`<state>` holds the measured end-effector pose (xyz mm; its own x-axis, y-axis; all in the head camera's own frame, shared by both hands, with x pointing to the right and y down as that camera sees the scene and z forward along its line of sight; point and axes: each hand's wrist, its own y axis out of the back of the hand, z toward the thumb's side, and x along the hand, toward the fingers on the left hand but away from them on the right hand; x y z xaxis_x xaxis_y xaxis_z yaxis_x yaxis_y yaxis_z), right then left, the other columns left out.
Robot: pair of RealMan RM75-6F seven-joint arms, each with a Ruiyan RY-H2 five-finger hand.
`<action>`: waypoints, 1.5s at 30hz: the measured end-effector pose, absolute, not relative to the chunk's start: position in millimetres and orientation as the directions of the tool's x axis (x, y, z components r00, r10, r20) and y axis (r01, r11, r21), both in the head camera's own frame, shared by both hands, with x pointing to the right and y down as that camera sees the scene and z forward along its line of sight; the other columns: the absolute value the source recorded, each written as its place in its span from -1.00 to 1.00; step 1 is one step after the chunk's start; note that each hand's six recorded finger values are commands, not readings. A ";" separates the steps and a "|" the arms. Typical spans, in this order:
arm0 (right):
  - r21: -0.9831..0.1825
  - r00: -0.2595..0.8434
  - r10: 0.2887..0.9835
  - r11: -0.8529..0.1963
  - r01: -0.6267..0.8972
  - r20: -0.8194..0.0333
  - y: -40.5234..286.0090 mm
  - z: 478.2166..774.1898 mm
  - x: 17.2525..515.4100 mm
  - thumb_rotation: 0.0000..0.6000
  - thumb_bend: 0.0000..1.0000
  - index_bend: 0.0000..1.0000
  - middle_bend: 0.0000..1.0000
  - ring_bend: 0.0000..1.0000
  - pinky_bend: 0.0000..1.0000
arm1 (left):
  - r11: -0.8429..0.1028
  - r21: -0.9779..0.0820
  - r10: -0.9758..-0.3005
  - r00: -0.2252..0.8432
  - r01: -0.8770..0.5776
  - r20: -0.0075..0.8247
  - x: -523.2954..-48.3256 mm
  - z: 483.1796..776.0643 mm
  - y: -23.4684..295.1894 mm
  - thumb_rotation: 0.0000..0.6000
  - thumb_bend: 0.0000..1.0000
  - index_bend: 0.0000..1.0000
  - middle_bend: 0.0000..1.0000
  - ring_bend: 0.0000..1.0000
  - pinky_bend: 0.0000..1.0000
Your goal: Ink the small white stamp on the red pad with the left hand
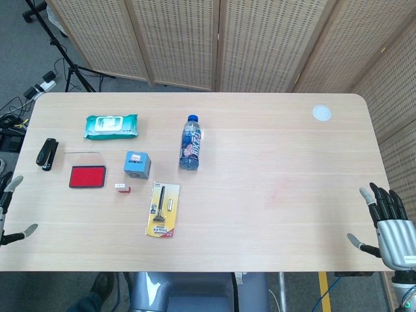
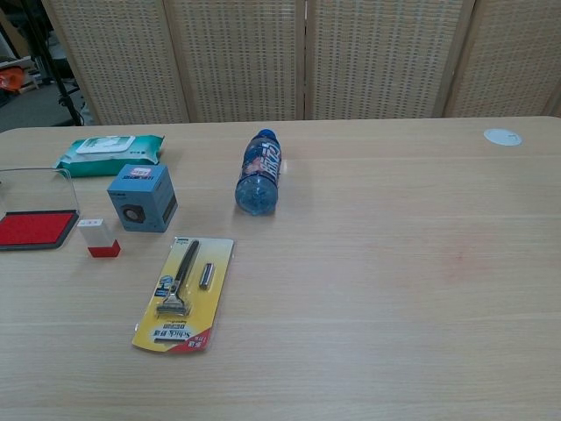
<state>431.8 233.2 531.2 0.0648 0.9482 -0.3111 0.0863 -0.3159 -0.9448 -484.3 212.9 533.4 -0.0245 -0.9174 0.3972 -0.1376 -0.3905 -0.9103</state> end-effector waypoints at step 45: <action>-0.923 0.031 0.944 -0.329 0.201 -0.330 221.4 529.1 450.3 1.00 -1.00 -1.00 -1.00 -1.00 -1.00 | -0.707 -0.631 -0.680 0.063 -0.318 0.730 -377.3 676.0 124.4 1.00 -0.47 -0.18 0.98 0.90 0.86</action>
<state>450.3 221.4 529.1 0.0311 0.9436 -0.3297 0.2006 -0.3290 -0.9228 -377.3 124.4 676.0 0.0626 -0.6801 0.7305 -0.3183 -0.7073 -0.6312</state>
